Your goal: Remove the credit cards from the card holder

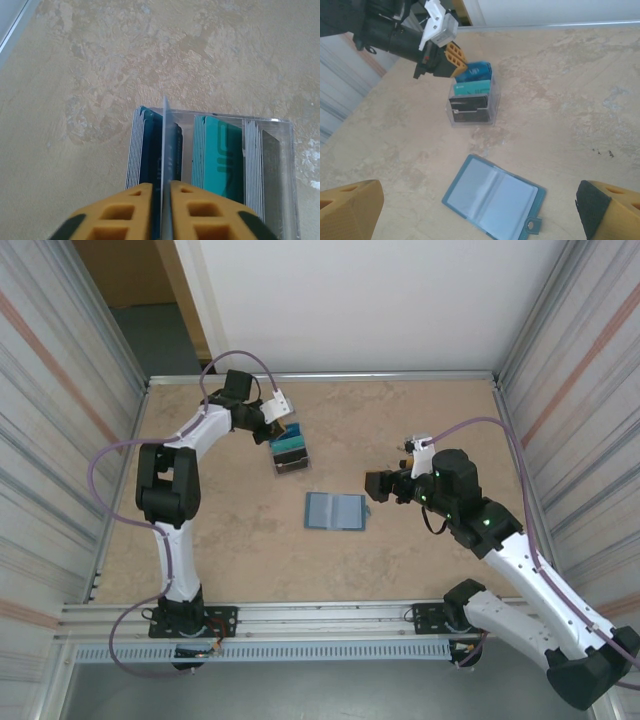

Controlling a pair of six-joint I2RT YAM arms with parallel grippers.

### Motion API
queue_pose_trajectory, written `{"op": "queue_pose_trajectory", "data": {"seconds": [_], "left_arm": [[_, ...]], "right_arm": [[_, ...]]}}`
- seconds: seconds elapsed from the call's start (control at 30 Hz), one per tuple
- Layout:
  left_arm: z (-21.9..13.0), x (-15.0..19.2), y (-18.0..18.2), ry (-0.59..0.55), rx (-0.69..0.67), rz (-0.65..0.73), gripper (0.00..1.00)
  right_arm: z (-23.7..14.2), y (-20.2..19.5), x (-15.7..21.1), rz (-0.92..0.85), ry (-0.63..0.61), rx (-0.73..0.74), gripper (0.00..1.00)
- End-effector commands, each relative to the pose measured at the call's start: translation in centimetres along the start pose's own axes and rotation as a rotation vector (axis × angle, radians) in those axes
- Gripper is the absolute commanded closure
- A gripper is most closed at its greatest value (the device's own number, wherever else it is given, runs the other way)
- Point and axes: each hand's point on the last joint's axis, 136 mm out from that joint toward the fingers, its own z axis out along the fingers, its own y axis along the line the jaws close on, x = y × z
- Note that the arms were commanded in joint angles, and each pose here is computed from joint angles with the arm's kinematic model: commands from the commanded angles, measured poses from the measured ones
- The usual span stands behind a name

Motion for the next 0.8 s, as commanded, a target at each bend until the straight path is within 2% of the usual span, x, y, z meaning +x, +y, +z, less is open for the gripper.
{"op": "queue_pose_trajectory", "data": {"seconds": [0.0, 0.27, 0.4, 0.47, 0.6, 0.77], "left_arm": [[-0.4, -0.1, 0.7, 0.002, 0.002, -0.003, 0.77], [-2.5, -1.9, 1.1, -0.028, -0.028, -0.003, 0.74], [-5.0, -3.5, 0.7, -0.086, -0.078, -0.034, 0.72], [-6.4, -3.8, 0.7, -0.114, -0.141, -0.066, 0.64], [-9.0, -3.0, 0.4, -0.164, -0.306, -0.176, 0.31], [-11.9, 0.7, -0.6, -0.163, -0.521, -0.355, 0.14]], "right_arm": [[-0.5, -0.7, 0.1, 0.023, -0.01, 0.033, 0.01], [-1.3, -1.2, -0.5, 0.018, -0.043, 0.065, 0.01], [-2.1, -3.9, -0.8, 0.048, -0.092, 0.213, 0.01], [-2.7, -6.1, -0.7, 0.078, -0.121, 0.324, 0.01], [-3.9, -10.7, 0.2, 0.137, -0.15, 0.523, 0.01], [-3.6, -15.2, 2.3, 0.248, -0.091, 0.63, 0.01]]}}
